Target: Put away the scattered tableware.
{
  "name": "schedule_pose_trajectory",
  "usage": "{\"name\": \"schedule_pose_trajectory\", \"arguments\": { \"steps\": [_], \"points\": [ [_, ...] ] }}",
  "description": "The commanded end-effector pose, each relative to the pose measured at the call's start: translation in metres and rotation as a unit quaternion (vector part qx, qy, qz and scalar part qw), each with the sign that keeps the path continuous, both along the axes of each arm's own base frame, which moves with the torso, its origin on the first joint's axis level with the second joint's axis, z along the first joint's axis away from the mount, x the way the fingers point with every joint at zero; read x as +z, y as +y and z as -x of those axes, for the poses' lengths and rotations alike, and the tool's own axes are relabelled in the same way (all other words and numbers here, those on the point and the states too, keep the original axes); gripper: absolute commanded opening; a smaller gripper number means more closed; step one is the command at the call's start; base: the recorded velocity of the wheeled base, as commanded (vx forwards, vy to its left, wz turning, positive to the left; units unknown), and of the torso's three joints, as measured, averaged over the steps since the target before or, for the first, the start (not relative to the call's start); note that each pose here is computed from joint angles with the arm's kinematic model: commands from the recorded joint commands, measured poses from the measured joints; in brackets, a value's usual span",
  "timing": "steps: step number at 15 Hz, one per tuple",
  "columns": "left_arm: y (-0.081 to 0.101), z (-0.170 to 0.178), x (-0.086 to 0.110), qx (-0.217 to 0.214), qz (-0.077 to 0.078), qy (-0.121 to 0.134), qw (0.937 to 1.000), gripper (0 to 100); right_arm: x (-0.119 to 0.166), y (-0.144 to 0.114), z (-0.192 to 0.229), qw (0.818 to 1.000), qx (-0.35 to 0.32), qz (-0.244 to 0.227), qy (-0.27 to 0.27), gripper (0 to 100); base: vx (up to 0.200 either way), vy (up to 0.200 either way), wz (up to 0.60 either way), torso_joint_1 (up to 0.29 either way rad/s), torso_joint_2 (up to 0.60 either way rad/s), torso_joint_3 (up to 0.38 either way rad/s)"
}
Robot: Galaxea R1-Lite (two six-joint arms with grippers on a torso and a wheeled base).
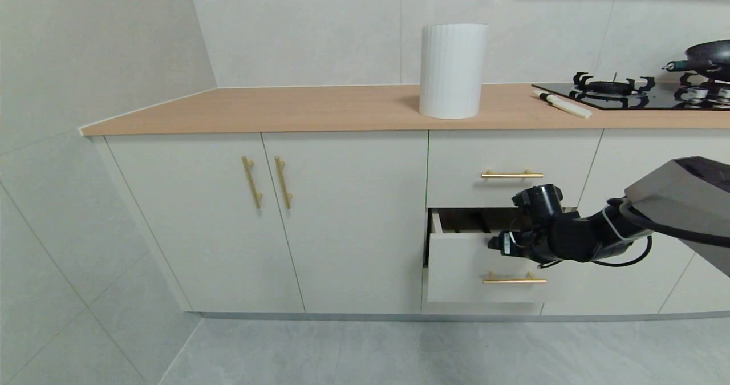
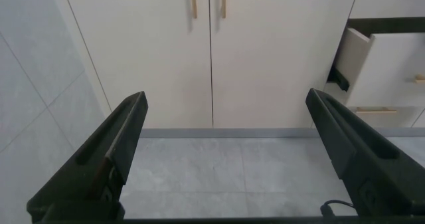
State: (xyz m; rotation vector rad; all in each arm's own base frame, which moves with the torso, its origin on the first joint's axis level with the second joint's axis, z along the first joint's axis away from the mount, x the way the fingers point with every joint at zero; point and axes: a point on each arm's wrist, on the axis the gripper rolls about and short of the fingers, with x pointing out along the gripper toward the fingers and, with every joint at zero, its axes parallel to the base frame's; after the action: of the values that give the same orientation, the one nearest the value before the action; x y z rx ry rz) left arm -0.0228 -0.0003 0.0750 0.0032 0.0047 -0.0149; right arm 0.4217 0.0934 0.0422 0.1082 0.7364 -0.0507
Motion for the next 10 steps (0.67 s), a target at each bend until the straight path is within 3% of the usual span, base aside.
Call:
{"name": "schedule_pose_trajectory", "arguments": {
  "steps": [1, 6, 10],
  "points": [
    [0.0, 0.0, 0.0, 0.0, 0.0, 0.0, 1.0, 100, -0.02, 0.0, -0.013, 1.0, -0.004, 0.001, 0.009, 100, 0.0, 0.0, 0.0, 0.0, 0.0, 0.0],
    [0.0, 0.0, 0.0, 0.0, 0.0, 0.0, 1.0, 100, -0.045, 0.003, -0.033, 0.998, -0.025, 0.004, -0.062, 100, 0.0, 0.0, 0.0, 0.0, 0.0, 0.0],
    [0.0, 0.0, 0.0, 0.0, 0.0, 0.0, 1.0, 100, -0.051, 0.001, -0.045, 0.996, -0.038, 0.002, -0.087, 100, 0.0, 0.0, 0.0, 0.0, 0.0, 0.0]
  ]
}}
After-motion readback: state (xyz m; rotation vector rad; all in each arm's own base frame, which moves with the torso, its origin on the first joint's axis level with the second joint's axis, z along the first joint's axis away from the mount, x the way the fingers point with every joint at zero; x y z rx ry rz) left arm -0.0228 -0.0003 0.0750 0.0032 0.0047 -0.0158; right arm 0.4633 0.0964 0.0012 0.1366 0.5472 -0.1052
